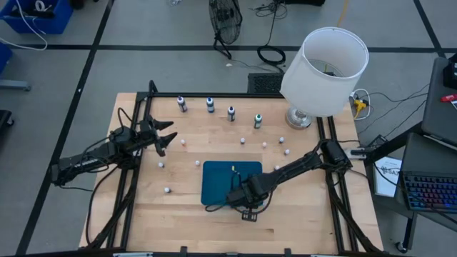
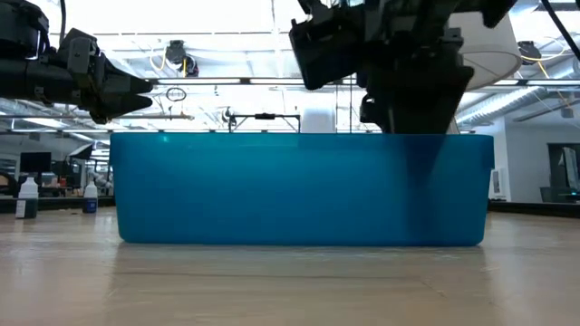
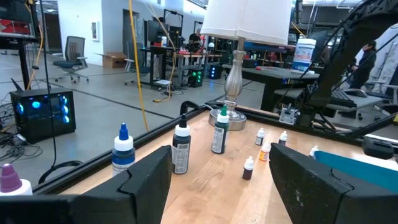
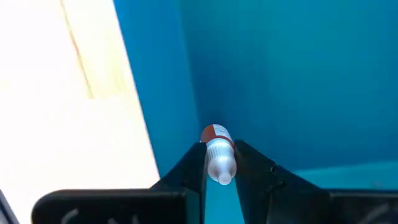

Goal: Pick & Place food coloring
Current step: Put the bottom right small orange food coloring bottle into the blue bin, then put the right small red food coloring bottle into the blue bin

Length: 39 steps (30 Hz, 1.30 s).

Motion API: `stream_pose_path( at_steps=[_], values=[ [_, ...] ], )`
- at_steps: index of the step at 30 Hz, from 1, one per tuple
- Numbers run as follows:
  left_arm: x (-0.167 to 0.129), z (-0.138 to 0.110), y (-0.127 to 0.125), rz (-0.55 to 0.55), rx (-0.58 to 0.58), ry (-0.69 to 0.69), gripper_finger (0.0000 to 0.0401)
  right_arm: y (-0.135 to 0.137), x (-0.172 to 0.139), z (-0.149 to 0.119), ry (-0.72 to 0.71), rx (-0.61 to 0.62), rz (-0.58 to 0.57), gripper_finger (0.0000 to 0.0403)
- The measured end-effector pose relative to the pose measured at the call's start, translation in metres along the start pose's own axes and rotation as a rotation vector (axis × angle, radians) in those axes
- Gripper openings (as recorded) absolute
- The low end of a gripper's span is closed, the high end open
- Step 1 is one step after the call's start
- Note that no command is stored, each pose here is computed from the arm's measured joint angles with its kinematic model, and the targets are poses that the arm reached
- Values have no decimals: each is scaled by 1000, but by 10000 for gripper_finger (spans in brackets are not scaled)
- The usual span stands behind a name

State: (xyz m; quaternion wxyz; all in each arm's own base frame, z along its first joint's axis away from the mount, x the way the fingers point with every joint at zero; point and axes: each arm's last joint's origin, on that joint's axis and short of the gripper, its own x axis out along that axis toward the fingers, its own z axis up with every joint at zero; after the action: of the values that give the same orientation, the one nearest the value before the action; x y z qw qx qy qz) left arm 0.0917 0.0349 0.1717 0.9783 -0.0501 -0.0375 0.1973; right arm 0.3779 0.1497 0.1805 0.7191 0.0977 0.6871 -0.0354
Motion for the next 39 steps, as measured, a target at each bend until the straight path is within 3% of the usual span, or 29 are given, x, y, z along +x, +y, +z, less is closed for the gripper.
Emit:
stream_pose_path(
  at_steps=[16,39],
  values=[
    [0,0,0,0,0,0,269,-7,13,-6,27,13,-17,58],
    [0,0,0,0,0,0,269,-10,-3,-7,-17,64,6,175]
  ],
)
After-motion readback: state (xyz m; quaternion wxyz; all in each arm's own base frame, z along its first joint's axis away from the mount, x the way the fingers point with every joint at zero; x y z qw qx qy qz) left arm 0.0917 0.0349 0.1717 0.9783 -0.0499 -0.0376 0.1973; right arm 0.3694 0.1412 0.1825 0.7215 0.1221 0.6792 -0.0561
